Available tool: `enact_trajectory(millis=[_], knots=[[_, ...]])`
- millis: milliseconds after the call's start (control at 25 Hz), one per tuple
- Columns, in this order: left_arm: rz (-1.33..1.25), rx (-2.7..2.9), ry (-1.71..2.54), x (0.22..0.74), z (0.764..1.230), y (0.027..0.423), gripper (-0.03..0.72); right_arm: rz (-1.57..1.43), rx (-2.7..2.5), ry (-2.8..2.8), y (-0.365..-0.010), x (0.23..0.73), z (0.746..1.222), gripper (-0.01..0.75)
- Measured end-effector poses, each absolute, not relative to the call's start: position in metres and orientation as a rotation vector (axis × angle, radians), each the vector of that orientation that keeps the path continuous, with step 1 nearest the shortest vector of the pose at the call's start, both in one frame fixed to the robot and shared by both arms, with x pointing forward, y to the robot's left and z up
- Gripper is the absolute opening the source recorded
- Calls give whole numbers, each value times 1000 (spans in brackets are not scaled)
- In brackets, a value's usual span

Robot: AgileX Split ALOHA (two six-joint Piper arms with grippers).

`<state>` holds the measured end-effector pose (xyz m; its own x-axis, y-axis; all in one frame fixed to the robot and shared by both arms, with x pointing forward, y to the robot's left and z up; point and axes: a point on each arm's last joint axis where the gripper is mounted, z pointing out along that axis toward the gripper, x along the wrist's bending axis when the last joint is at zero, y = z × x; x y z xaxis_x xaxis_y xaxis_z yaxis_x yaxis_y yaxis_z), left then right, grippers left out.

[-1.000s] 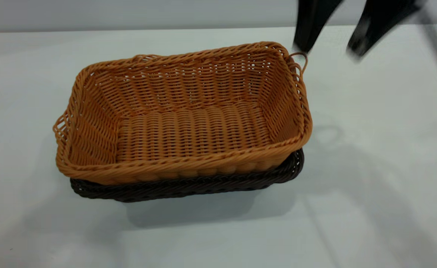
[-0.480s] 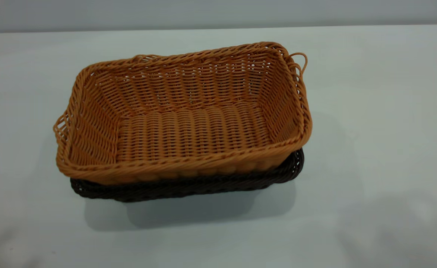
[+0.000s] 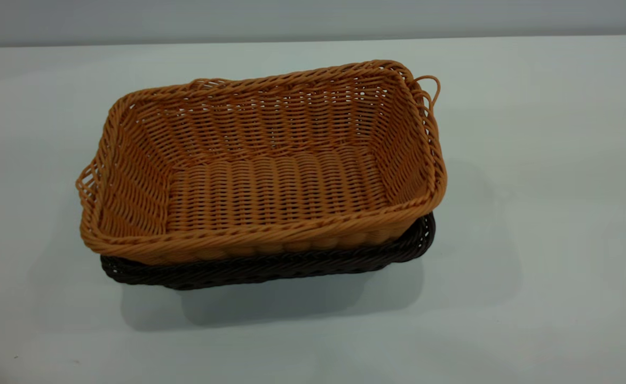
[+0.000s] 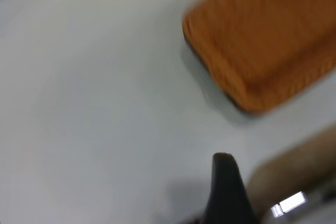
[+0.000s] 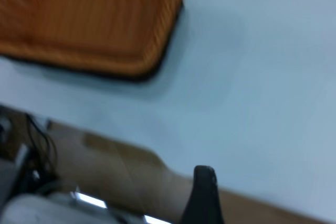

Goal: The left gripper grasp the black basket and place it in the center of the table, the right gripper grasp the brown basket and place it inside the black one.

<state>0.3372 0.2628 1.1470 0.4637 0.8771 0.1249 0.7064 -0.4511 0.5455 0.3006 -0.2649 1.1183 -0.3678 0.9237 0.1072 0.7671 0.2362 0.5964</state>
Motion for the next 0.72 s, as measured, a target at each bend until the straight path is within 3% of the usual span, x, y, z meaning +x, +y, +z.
enact_trajectory(millis=[280, 480, 720], knots=[[311, 2435, 1462, 315, 1064, 267, 453, 733, 1629, 2286, -274, 284, 1032, 540], [245, 2450, 1487, 298, 1024, 273, 453, 756, 1615, 2265, -274, 285, 1028, 540], [280, 2368, 1453, 290, 1024, 275, 453, 753, 1616, 2266, -274, 285, 1027, 539]])
